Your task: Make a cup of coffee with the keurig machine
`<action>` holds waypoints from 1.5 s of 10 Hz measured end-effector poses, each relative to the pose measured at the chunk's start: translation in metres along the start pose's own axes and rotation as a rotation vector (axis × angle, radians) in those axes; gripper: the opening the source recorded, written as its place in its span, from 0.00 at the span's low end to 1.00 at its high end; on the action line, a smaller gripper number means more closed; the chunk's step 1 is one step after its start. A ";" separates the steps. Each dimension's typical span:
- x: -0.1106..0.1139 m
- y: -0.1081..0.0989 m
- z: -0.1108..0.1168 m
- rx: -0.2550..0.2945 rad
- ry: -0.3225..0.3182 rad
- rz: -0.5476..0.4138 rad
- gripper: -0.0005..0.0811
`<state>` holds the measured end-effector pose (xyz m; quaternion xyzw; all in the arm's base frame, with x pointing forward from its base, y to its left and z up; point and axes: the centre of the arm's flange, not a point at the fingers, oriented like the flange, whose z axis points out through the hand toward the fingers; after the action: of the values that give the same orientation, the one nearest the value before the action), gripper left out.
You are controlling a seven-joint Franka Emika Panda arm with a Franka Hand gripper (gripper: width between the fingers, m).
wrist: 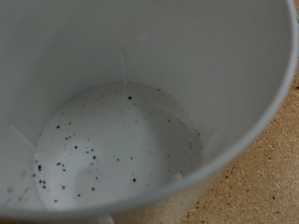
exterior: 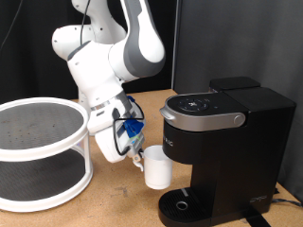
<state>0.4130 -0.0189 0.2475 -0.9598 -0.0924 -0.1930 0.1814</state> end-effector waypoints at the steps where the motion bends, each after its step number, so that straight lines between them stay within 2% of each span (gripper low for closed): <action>1: 0.001 -0.004 0.002 -0.005 0.013 0.003 0.09; 6: 0.016 -0.017 0.018 -0.011 0.031 0.006 0.09; 15: 0.026 -0.013 0.052 -0.014 -0.009 0.014 0.09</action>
<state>0.4505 0.0161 0.2170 -0.9625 -0.0852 -0.1880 0.1758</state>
